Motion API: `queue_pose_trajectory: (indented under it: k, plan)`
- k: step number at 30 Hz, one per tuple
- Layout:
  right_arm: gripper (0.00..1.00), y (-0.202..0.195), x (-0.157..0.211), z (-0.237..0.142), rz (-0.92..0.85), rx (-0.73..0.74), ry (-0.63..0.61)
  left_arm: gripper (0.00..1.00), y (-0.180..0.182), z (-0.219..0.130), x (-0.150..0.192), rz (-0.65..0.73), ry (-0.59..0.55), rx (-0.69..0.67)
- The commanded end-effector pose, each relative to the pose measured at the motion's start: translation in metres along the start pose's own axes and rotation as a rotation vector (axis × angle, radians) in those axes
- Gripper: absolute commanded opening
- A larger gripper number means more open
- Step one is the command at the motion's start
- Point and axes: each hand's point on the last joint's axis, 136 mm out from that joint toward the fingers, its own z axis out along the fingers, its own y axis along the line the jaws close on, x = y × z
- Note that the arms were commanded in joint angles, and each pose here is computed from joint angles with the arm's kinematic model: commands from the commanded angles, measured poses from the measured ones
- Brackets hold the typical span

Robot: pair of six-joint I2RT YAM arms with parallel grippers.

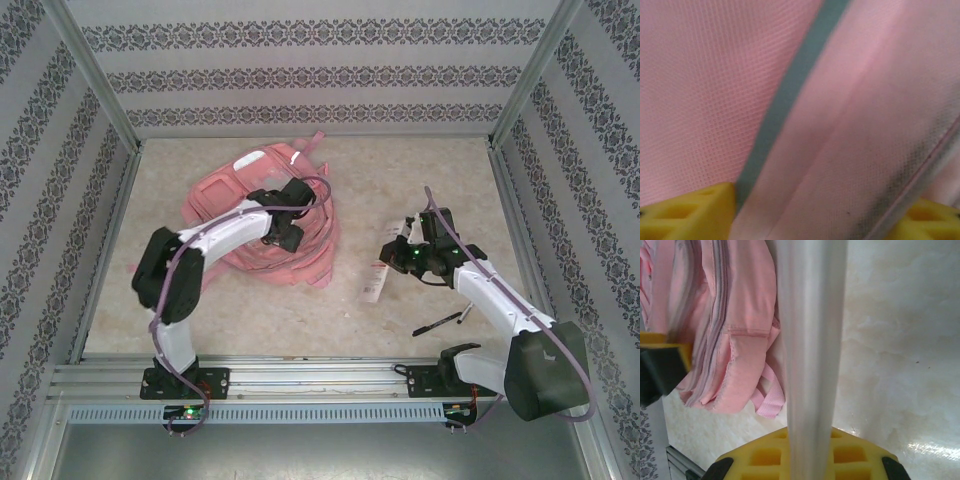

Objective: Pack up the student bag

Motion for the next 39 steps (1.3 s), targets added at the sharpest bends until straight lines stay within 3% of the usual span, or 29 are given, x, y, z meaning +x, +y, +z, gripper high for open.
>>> queue_pose_trajectory:
  k: [1, 2, 3, 7, 11, 16, 20, 24, 26, 31, 34, 39]
  plan:
    - [0.00, 0.018, 0.004, 0.001, -0.045, -0.044, 0.026, 0.24, 0.036, -0.010, -0.005, -0.034, 0.044, -0.087]
    - [0.00, 0.027, 0.011, 0.003, -0.055, -0.080, 0.059, 0.07, 0.032, -0.017, -0.011, -0.058, 0.028, -0.023]
    - [0.00, 0.037, 0.019, 0.006, -0.059, -0.125, 0.100, 0.00, 0.027, -0.027, -0.017, -0.079, 0.001, 0.040]
    - [0.00, 0.088, 0.059, 0.024, 0.015, -0.321, 0.321, 0.00, -0.002, -0.095, -0.051, -0.146, -0.204, 0.323]
    - [0.00, 0.138, 0.062, 0.034, 0.069, -0.448, 0.366, 0.00, 0.002, -0.151, -0.067, -0.190, -0.327, 0.418]
    - [0.03, 0.167, 0.029, 0.069, 0.185, -0.466, 0.276, 0.00, 0.004, -0.183, -0.074, -0.202, -0.347, 0.499]
    - [0.01, 0.177, -0.018, 0.115, 0.282, -0.486, 0.091, 0.00, -0.005, -0.197, -0.079, -0.232, -0.358, 0.597]
    - [0.00, 0.185, -0.059, 0.162, 0.245, -0.478, -0.046, 0.00, -0.008, -0.203, -0.081, -0.241, -0.355, 0.629]
    - [0.05, 0.178, -0.075, 0.183, 0.277, -0.447, -0.120, 0.00, -0.009, -0.204, -0.080, -0.236, -0.348, 0.644]
    - [0.18, 0.155, -0.087, 0.218, 0.323, -0.336, -0.214, 0.00, -0.008, -0.206, -0.077, -0.220, -0.348, 0.639]
    - [0.29, 0.144, -0.081, 0.231, 0.369, -0.280, -0.201, 0.00, -0.006, -0.202, -0.076, -0.223, -0.343, 0.633]
    - [0.36, 0.107, -0.065, 0.201, 0.391, -0.020, -0.217, 0.00, -0.001, -0.190, -0.074, -0.227, -0.332, 0.600]
